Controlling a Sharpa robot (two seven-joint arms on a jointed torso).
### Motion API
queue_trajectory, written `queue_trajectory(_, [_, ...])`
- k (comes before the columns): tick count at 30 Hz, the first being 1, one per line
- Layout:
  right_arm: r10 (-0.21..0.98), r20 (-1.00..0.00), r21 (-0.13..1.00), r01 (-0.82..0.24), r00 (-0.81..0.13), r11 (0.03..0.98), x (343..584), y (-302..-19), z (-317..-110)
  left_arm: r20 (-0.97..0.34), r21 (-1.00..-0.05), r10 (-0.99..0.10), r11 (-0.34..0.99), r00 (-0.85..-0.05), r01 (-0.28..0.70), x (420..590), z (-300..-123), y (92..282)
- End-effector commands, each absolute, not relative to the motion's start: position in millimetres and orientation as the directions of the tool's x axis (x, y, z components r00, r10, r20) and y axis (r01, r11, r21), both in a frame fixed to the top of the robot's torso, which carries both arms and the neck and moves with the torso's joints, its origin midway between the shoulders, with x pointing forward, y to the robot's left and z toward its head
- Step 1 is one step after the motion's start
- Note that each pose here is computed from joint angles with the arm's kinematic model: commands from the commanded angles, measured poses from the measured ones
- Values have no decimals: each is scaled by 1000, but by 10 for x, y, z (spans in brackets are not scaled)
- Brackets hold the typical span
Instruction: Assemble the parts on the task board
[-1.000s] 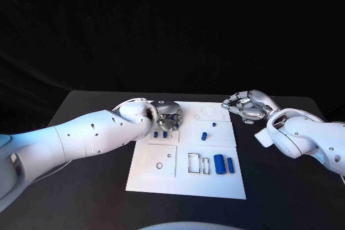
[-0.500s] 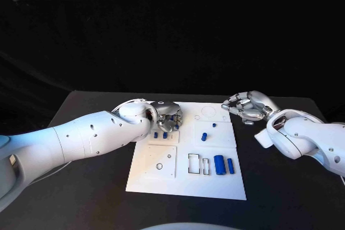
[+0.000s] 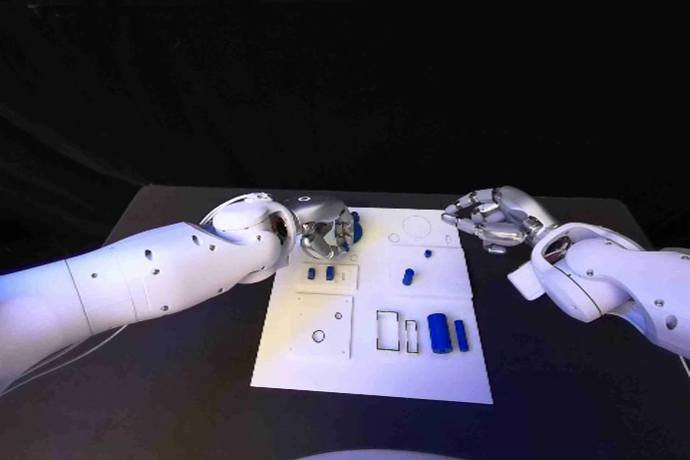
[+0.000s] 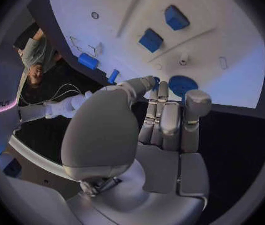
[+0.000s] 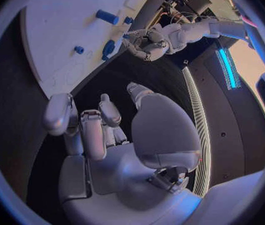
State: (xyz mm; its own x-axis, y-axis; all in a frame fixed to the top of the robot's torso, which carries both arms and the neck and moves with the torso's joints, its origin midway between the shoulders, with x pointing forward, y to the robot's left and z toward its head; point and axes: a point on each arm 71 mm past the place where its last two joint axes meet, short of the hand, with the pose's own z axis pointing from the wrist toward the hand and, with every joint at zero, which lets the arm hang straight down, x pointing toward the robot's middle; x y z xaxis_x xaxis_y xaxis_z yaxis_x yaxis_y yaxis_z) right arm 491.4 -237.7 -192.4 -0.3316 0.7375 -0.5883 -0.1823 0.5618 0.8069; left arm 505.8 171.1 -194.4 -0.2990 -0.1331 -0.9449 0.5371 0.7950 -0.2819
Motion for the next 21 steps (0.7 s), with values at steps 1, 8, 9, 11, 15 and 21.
queue_trajectory(1, [734, -588, 807, -191, -338, 559, 4907, -2372, -1925, -934, -301, -142, 809, -329, 505, 5051, -1952, 1774])
queue_trajectory(8, [735, -589, 807, -190, -337, 559, 4907, -2378, -1926, -926, -288, -124, 841, -355, 459, 5072, -1996, 1962])
queue_trajectory(9, [735, -589, 807, -190, -337, 559, 4907, -2378, -1927, -926, -287, -124, 843, -356, 454, 5076, -2002, 1980])
queue_trajectory(11, [735, -588, 807, -190, -337, 559, 4907, -2377, -1927, -926, -286, -123, 847, -357, 448, 5082, -2010, 2001])
queue_trajectory(15, [735, -588, 807, -190, -337, 559, 4906, -2376, -1928, -925, -284, -123, 853, -359, 438, 5094, -2024, 2030])
queue_trajectory(21, [735, -588, 807, -189, -337, 559, 4907, -2378, -1929, -924, -283, -123, 855, -361, 434, 5104, -2033, 2034])
